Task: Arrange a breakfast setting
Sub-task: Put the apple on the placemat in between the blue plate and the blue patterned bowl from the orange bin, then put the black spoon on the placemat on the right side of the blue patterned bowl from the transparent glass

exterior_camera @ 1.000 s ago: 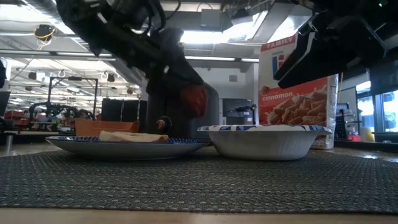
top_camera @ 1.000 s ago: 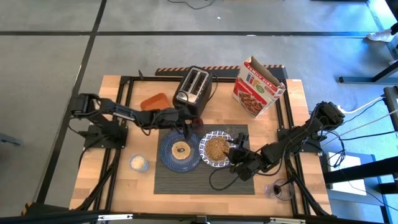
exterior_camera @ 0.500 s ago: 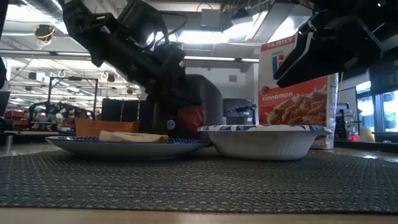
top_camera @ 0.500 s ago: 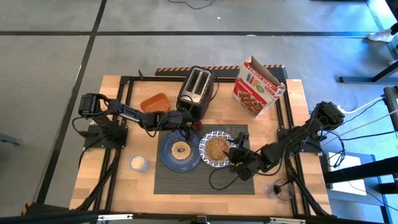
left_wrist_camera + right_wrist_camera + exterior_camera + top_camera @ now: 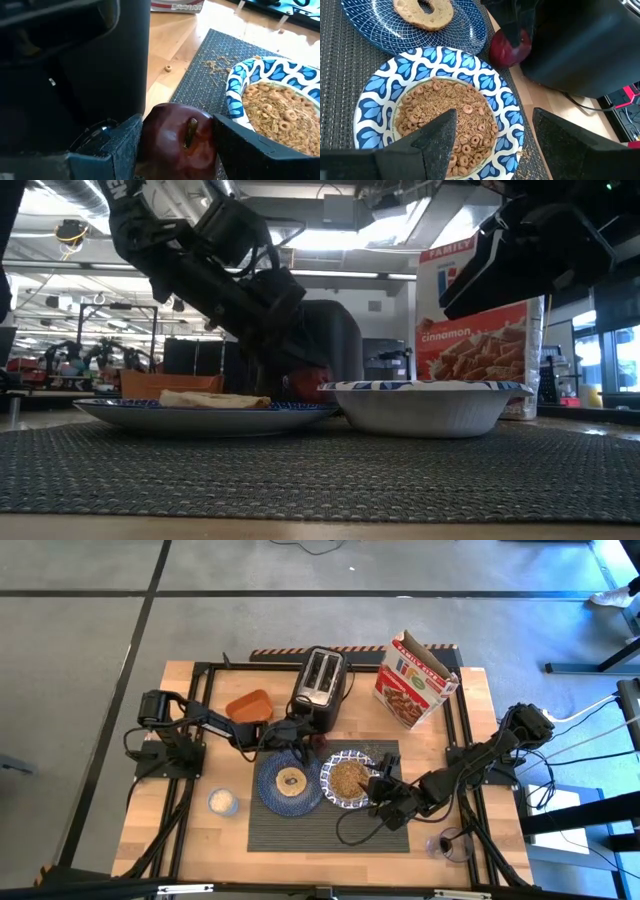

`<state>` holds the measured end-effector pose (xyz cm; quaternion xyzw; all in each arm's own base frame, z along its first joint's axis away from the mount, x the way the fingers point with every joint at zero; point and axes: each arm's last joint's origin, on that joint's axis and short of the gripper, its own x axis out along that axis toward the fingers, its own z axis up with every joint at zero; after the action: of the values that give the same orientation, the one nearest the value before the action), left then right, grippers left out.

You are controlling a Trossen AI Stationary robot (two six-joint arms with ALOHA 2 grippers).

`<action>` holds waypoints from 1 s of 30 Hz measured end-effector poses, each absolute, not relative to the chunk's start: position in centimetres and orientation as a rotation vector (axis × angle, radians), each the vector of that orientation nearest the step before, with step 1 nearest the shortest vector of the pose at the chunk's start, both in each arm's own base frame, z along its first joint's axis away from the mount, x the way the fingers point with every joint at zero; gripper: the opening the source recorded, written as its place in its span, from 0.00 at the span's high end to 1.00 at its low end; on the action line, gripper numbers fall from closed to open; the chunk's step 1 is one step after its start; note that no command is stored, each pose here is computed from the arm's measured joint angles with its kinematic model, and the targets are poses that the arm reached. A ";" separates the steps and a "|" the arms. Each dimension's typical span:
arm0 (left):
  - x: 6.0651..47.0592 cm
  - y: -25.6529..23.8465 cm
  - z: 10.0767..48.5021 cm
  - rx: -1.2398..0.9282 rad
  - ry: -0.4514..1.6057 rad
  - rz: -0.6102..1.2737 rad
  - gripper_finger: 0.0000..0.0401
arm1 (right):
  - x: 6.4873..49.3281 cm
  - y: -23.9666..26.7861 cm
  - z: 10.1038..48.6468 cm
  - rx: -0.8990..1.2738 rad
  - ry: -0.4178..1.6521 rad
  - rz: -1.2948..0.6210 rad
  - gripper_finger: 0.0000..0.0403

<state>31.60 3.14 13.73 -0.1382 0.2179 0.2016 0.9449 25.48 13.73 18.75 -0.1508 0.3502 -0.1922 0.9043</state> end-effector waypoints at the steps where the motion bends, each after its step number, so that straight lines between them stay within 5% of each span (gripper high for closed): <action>1: 31.6 3.1 13.7 -0.282 0.444 0.411 0.43 | 25.5 13.7 18.8 -0.312 0.724 -0.397 0.37; 12: 31.6 3.0 13.7 -0.299 0.444 0.407 0.41 | 25.5 13.7 18.8 -0.311 0.723 -0.397 0.37; 30: 31.6 2.8 13.7 -0.279 0.465 0.346 0.16 | 25.6 13.8 18.9 -0.302 0.708 -0.392 0.37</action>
<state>31.63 2.78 13.65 -0.1373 0.2285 0.1699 0.9487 25.64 13.82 18.87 -0.1465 0.3432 -0.1900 0.9081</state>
